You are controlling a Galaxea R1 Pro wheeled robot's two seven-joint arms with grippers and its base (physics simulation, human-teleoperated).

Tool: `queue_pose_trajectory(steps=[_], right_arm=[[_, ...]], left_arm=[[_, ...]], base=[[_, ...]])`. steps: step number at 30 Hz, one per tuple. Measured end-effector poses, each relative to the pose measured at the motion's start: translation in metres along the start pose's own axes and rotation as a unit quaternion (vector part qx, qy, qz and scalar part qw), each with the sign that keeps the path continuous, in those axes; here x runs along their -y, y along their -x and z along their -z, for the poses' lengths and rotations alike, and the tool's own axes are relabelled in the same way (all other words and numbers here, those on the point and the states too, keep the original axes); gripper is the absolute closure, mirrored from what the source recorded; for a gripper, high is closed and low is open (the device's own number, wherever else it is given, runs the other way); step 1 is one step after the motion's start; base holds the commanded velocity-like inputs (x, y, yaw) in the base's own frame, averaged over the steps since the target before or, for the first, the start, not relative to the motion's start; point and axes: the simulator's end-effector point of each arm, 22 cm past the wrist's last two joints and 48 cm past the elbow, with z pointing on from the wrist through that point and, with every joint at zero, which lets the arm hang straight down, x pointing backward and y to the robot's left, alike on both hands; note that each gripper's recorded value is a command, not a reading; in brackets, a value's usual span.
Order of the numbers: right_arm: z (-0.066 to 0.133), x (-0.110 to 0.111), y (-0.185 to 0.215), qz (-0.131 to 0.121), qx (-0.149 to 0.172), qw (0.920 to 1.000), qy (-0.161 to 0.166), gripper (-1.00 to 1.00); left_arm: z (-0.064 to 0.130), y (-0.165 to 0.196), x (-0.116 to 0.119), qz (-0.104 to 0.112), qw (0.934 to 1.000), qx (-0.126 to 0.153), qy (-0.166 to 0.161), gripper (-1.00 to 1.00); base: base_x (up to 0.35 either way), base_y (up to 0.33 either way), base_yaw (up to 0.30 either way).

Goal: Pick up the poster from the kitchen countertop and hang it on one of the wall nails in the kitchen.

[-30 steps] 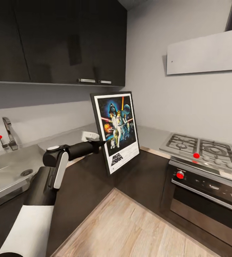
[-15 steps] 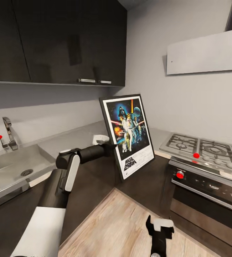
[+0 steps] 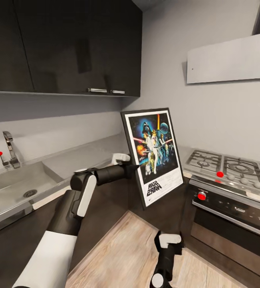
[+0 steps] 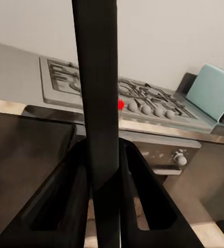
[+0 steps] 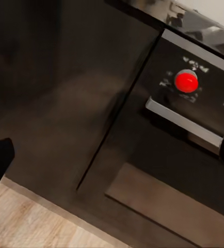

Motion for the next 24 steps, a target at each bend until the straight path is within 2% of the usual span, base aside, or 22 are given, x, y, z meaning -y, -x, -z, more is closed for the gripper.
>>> queue_pose_trajectory(steps=[3,4,7,10,11,15,19,24], right_arm=[[0.013,-0.004,0.016,0.015,0.027,0.9994,-0.015,-1.0],[0.022,-0.006,0.025,0.023,0.046,0.9984,-0.022,-1.0],[0.04,-0.013,0.041,0.035,0.08,0.9958,-0.027,-1.0],[0.045,-0.015,0.044,0.039,0.088,0.995,-0.028,-1.0],[0.048,-0.016,0.045,0.041,0.092,0.9945,-0.028,-1.0],[0.051,-0.017,0.044,0.043,0.094,0.9943,-0.027,-1.0],[0.055,-0.02,0.045,0.042,0.094,0.9943,-0.025,-1.0],[0.063,-0.026,0.051,0.044,0.107,0.9931,-0.021,-1.0]], left_arm=[[-0.002,-0.001,-0.007,0.001,0.9998,-0.001,0.017,1.0],[-0.003,-0.002,-0.006,0.004,0.9998,-0.001,0.018,1.0],[-0.012,-0.01,-0.001,0.022,0.9997,-0.006,0.013,1.0],[-0.017,-0.016,-0.004,0.032,0.9992,-0.01,0.023,1.0],[-0.025,-0.02,-0.003,0.033,0.9988,-0.011,0.034,1.0],[-0.036,-0.02,0.005,0.044,0.9982,0.005,0.041,1.0],[-0.051,-0.037,0.02,0.029,0.9979,-0.014,0.055,1.0],[-0.055,-0.042,0.024,0.014,0.9969,-0.02,0.075,1.0]], base=[[0.0,0.0,0.0],[0.0,0.0,0.0],[0.0,0.0,0.0],[0.0,0.0,0.0],[0.0,0.0,0.0],[0.0,0.0,0.0],[0.0,0.0,0.0],[0.0,0.0,0.0]])
